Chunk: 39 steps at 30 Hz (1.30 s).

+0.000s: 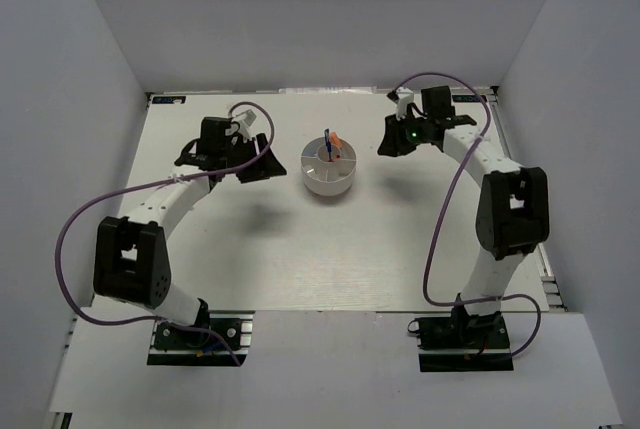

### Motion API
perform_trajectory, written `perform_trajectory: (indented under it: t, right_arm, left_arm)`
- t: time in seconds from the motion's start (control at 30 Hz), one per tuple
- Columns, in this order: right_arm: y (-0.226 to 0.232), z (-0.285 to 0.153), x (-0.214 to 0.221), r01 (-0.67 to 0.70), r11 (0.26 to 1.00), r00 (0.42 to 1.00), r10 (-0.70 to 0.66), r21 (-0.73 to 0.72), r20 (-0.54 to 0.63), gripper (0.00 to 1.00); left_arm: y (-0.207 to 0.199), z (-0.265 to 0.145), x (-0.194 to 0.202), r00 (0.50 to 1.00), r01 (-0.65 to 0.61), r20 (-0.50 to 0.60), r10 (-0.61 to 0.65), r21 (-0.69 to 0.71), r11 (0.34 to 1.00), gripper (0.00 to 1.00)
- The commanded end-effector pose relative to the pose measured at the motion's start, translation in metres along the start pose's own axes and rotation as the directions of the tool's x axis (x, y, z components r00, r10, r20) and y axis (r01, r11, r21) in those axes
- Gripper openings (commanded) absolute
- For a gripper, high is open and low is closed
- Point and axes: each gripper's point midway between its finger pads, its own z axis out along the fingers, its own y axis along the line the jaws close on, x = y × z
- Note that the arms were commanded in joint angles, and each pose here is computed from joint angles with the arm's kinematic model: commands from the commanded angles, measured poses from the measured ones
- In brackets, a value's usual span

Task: Sort the stationery into containers
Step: Move the storage box to the center of the board.

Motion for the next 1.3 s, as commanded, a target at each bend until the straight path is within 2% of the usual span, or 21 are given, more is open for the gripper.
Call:
perform_trajectory:
  t: [0.0, 0.13, 0.2, 0.33, 0.47, 0.6, 0.73, 0.83, 0.93, 1.0, 1.03, 1.17, 1.27]
  right_arm:
    - [-0.003, 0.015, -0.021, -0.073, 0.997, 0.997, 0.073, 0.012, 0.018, 0.30]
    - [-0.010, 0.046, -0.034, -0.088, 0.996, 0.996, 0.088, 0.034, 0.009, 0.32]
    - [-0.009, 0.068, -0.019, -0.093, 0.995, 0.994, 0.094, 0.027, -0.047, 0.31]
    - [0.008, 0.090, -0.014, -0.057, 0.998, 0.996, 0.055, -0.021, -0.071, 0.31]
    - [0.050, 0.112, -0.022, -0.021, 0.991, 0.998, 0.011, -0.135, -0.068, 0.32]
    - [0.104, 0.133, -0.047, 0.070, 0.971, 0.997, -0.076, -0.228, -0.017, 0.34]
    - [0.130, 0.151, -0.060, 0.102, 0.963, 0.995, -0.101, -0.251, 0.015, 0.37]
    - [0.120, 0.153, -0.072, 0.116, 0.976, 0.993, -0.111, -0.184, 0.040, 0.36]
    - [0.079, 0.151, -0.072, 0.164, 0.986, 0.986, -0.164, -0.033, 0.024, 0.30]
    - [0.074, 0.150, -0.055, 0.225, 0.973, 0.973, -0.227, -0.043, -0.036, 0.29]
    - [0.071, 0.148, -0.044, 0.297, 0.952, 0.952, -0.302, -0.073, -0.056, 0.29]
    - [0.066, 0.139, 0.001, 0.390, 0.911, 0.900, -0.408, -0.133, -0.155, 0.33]
    - [0.058, 0.139, 0.022, 0.408, 0.905, 0.883, -0.425, -0.122, -0.199, 0.31]
  left_arm:
    - [0.020, -0.007, -0.024, 0.999, 0.017, 0.048, -0.012, -0.106, 0.994, 0.69]
    - [0.023, -0.010, -0.025, 0.999, 0.027, 0.039, -0.023, -0.093, 0.995, 0.71]
    - [0.023, -0.013, -0.026, 0.999, 0.025, 0.041, -0.022, -0.087, 0.996, 0.71]
    - [0.025, -0.018, -0.018, 0.999, 0.022, 0.025, -0.020, -0.082, 0.996, 0.72]
    - [0.024, -0.016, -0.009, 0.999, 0.037, 0.009, -0.036, -0.040, 0.999, 0.71]
    - [0.013, -0.017, -0.005, 0.999, 0.033, 0.009, -0.033, 0.028, 0.999, 0.71]
    - [0.008, -0.019, -0.008, 0.999, 0.034, 0.013, -0.034, 0.045, 0.998, 0.71]
    - [0.011, -0.022, -0.016, 0.999, 0.019, 0.031, -0.020, 0.028, 0.999, 0.71]
    - [0.013, -0.024, -0.020, 0.999, -0.003, 0.041, 0.003, 0.003, 1.000, 0.71]
    - [0.016, -0.024, -0.022, 0.999, -0.022, 0.043, 0.022, -0.012, 1.000, 0.71]
    - [0.017, -0.024, -0.022, 0.999, -0.031, 0.038, 0.031, -0.014, 0.999, 0.71]
    - [0.015, -0.027, -0.031, 0.993, -0.109, 0.046, 0.110, -0.019, 0.994, 0.71]
    - [0.013, -0.033, -0.034, 0.989, -0.130, 0.067, 0.132, -0.031, 0.991, 0.72]
